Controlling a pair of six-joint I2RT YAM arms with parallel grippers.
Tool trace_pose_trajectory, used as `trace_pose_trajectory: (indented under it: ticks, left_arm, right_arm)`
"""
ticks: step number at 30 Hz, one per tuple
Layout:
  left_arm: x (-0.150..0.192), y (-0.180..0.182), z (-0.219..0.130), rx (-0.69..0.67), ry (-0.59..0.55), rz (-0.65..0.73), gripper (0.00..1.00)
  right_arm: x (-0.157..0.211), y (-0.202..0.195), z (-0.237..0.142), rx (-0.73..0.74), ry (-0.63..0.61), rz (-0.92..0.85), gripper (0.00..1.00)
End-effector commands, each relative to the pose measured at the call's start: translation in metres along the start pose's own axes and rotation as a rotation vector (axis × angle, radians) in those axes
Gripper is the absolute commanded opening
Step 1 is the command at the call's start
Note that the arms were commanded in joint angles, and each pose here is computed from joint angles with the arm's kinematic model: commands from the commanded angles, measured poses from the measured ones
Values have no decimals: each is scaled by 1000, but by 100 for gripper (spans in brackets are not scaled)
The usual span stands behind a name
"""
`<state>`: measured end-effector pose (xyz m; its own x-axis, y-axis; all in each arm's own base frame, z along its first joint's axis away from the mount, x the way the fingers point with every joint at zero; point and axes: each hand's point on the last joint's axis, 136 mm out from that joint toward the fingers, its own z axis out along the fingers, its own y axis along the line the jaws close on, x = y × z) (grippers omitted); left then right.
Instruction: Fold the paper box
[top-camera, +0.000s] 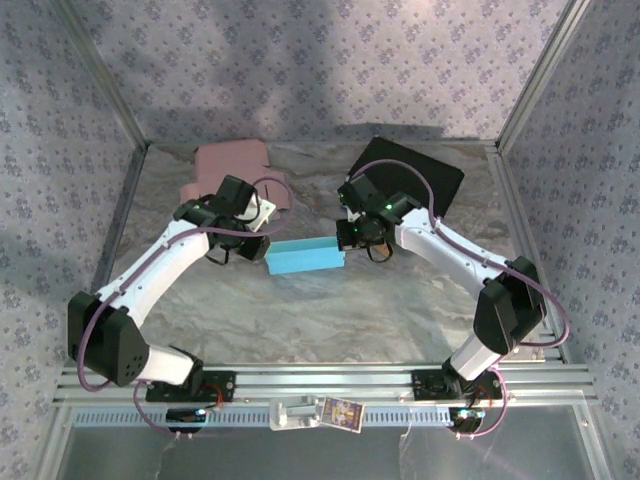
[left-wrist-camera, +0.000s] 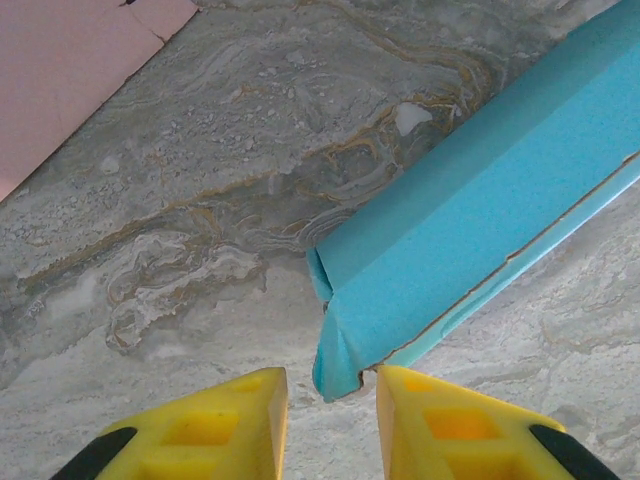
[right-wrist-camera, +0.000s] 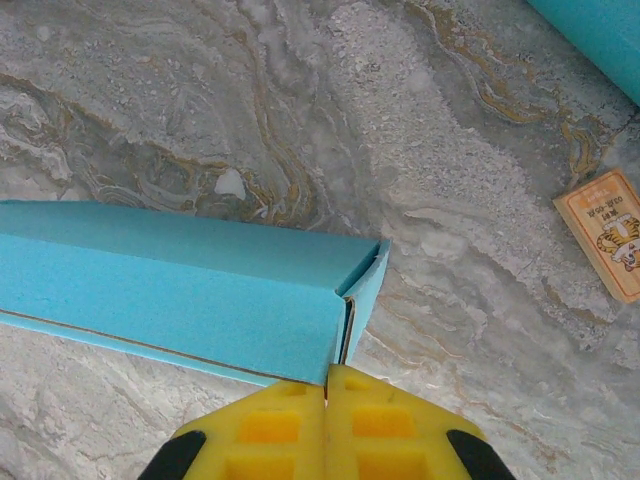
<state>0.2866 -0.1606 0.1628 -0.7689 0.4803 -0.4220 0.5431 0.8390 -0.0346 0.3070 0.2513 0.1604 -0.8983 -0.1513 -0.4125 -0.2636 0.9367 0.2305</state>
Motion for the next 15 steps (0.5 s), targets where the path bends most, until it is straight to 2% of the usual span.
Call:
trace_pose_trajectory:
  ticks: [1, 3, 11, 13, 15]
  left_arm:
    - [-13, -2, -6, 20, -32, 23, 26]
    - [-13, -2, -4, 21, -29, 22, 19]
    - [-16, -3, -3, 28, -27, 25, 15]
    - [-17, -2, -3, 25, -29, 26, 15]
    - [-18, -1, -4, 17, -29, 25, 19]
  right_arm:
    - [10, -1, 4, 2, 65, -7, 0]
    - [10, -1, 4, -1, 65, -7, 0]
    - [10, -2, 5, 0, 66, -5, 0]
    - [10, -2, 6, -1, 66, -5, 0]
    - [10, -2, 6, -2, 67, -4, 0]
